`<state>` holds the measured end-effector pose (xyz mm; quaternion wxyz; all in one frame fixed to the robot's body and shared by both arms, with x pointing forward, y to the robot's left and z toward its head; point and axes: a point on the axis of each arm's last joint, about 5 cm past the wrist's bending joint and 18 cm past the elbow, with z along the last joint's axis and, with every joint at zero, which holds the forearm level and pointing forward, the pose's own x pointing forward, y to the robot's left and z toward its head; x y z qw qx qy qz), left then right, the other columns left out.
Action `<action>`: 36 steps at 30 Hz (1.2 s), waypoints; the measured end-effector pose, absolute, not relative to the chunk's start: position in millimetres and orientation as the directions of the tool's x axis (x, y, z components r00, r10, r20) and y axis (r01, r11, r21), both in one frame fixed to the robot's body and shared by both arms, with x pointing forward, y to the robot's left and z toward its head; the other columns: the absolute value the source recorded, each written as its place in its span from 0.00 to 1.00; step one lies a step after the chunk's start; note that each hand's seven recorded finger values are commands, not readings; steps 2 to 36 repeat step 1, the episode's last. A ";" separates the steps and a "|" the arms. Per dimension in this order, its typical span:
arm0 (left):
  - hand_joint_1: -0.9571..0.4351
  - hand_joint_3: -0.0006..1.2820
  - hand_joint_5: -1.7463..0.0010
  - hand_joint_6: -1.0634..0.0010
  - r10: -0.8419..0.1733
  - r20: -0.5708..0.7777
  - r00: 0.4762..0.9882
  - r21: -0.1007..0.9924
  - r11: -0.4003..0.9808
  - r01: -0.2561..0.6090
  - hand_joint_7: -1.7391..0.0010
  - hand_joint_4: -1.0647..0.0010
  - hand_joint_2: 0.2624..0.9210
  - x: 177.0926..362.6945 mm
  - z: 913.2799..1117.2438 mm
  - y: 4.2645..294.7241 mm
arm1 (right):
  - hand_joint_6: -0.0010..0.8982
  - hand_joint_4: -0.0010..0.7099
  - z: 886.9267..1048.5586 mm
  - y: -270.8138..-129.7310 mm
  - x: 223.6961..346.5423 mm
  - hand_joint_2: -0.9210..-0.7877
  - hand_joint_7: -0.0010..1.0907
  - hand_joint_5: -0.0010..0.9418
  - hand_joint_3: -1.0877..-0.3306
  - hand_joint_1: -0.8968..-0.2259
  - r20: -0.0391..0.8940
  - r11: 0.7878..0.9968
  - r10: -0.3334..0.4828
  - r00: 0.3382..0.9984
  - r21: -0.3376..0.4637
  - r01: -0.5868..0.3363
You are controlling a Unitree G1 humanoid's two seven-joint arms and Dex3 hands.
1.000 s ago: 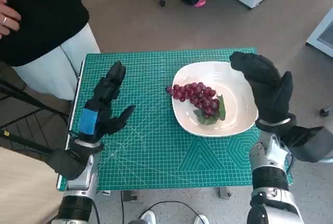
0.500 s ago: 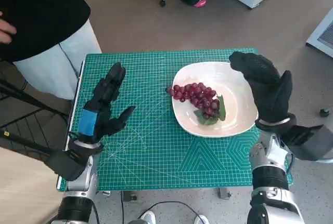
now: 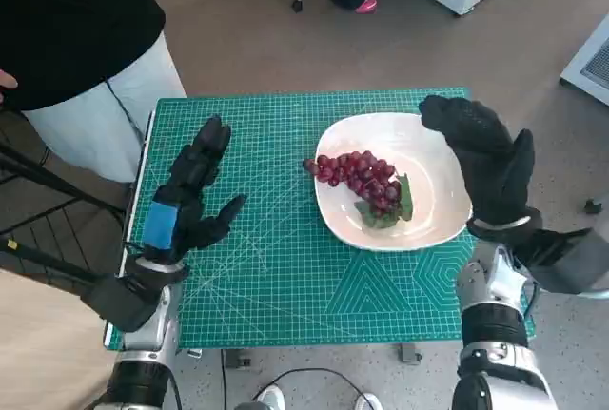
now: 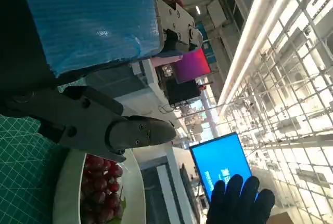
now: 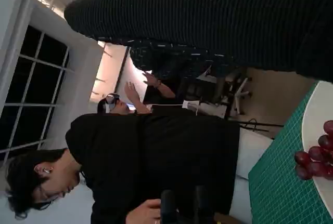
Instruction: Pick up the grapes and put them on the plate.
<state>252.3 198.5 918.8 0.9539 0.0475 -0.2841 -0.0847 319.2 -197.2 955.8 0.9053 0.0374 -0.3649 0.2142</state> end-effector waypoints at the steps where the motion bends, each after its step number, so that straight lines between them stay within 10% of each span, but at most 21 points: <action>1: 0.37 0.25 0.99 0.68 -0.188 0.534 0.824 0.138 0.981 0.134 0.96 0.74 1.00 252.3 918.7 198.4 | 0.50 0.50 955.8 -197.2 319.3 0.00 0.00 0.00 0.66 0.48 0.677 0.905 0.360 0.642 -0.088 -0.415; 36: 0.37 0.25 0.99 0.68 -0.188 0.534 0.824 0.138 0.981 0.134 0.96 0.74 1.00 252.3 918.7 198.4 | 0.50 0.50 955.8 -197.2 319.3 0.00 0.00 0.00 0.66 0.48 0.677 0.905 0.360 0.642 -0.088 -0.415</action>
